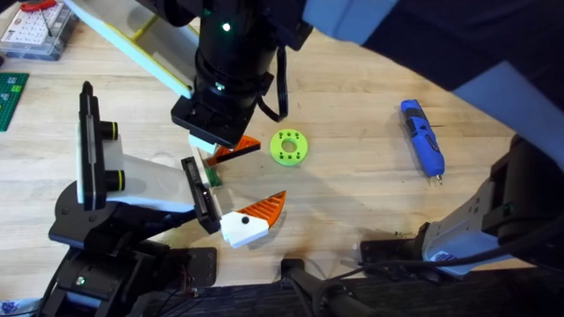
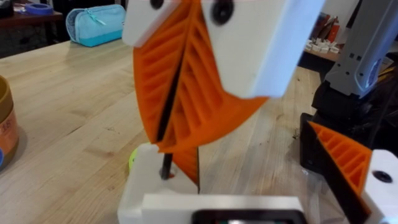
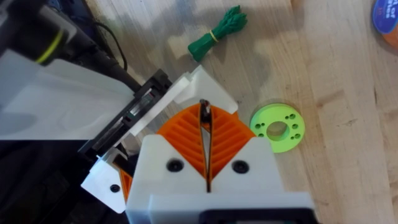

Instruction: Pick up the gripper from the table and insert it into the empty holder that is missing its gripper. Then pick up a screw, insert it into the mounting hole, and use the screwdriver to tighten it. Finally, clean up the table by picking up the vegetable and placing it into the bucket.

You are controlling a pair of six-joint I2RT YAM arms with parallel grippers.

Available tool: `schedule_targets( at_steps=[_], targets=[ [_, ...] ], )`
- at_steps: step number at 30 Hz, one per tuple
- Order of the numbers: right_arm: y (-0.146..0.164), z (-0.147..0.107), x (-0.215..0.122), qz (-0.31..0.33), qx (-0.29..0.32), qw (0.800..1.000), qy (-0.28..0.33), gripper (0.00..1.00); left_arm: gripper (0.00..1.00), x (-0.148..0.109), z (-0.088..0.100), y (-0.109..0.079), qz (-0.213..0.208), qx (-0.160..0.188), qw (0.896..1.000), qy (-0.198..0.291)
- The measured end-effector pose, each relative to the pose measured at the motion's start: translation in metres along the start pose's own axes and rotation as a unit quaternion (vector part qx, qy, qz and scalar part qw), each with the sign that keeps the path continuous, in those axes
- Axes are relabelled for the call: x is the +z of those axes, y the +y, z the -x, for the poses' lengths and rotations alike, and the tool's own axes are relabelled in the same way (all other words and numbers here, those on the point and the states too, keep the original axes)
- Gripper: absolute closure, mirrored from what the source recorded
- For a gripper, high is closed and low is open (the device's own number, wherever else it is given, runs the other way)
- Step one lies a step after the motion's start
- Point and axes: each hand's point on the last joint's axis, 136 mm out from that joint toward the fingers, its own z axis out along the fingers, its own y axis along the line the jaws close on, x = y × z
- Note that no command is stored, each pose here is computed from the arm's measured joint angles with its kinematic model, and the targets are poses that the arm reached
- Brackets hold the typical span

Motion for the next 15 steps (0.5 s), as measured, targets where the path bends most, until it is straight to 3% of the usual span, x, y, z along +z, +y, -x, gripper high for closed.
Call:
schedule_targets(
  at_steps=[15],
  targets=[
    [-0.002,-0.011,-0.014,-0.002,-0.009,1.000,0.005,0.994,0.012,0.000,0.000,0.000,0.000,0.000,1.000,0.000]
  ],
)
